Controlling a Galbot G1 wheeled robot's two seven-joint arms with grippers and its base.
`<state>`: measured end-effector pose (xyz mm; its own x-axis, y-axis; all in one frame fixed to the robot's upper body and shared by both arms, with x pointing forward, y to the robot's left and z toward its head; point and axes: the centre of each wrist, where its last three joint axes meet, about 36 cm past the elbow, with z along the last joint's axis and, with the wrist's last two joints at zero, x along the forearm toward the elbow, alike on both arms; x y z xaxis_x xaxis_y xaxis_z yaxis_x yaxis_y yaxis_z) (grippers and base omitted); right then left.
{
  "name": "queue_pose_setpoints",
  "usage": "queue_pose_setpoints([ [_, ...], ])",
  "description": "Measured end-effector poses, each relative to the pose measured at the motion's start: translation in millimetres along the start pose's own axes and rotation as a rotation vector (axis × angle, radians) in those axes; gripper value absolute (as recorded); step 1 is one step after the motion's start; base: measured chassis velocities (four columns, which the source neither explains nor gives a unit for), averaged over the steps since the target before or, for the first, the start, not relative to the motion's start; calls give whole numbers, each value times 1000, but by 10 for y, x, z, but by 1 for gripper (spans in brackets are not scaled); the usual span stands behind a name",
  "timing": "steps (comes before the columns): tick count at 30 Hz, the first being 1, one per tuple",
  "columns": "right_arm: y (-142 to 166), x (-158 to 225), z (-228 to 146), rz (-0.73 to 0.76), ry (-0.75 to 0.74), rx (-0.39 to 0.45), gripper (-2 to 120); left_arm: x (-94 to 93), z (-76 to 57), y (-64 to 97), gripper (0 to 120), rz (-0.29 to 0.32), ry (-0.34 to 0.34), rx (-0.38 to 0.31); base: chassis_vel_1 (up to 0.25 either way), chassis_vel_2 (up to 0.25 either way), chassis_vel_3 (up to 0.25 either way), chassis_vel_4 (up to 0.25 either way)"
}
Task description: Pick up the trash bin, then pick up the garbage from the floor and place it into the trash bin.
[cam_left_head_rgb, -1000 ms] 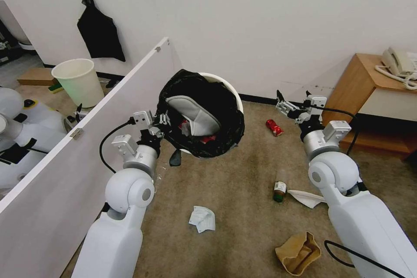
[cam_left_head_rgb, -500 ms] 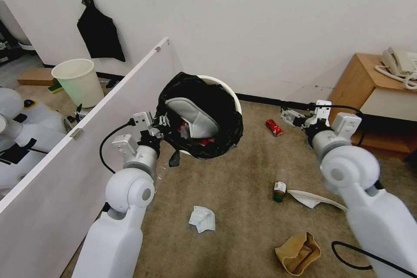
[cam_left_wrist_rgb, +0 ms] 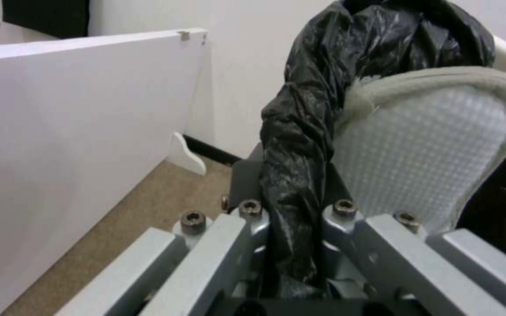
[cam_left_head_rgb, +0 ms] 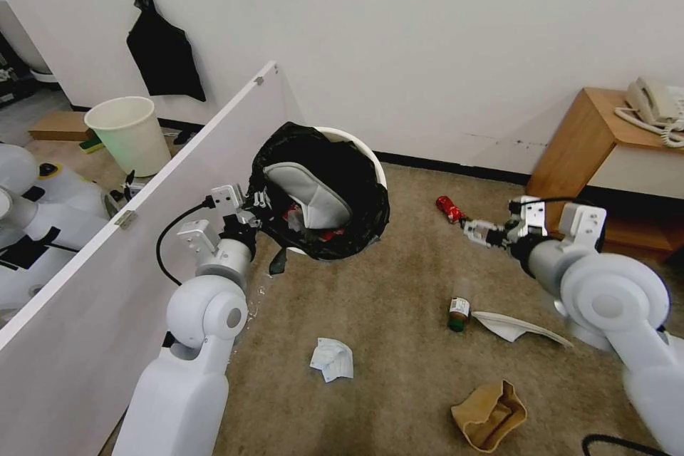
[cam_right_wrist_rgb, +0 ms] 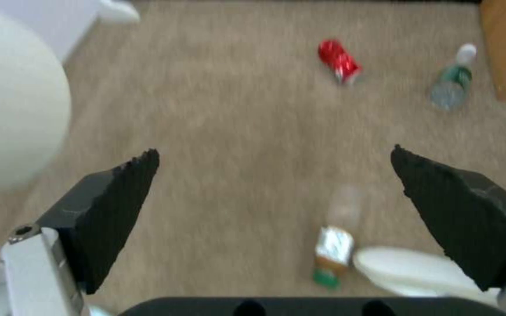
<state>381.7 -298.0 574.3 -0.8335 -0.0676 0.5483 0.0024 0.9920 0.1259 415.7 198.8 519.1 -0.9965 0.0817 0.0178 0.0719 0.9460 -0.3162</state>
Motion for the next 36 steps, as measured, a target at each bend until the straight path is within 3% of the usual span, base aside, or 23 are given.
queue_pose_setpoints([
  [20,-120,180,824,-10,373,211,100,142,-6,90,4,-25,-10,-4,0,0,0,0],
  [36,-168,252,1088,-37,502,239,100,141,6,90,4,-23,-9,-4,0,0,0,0],
])
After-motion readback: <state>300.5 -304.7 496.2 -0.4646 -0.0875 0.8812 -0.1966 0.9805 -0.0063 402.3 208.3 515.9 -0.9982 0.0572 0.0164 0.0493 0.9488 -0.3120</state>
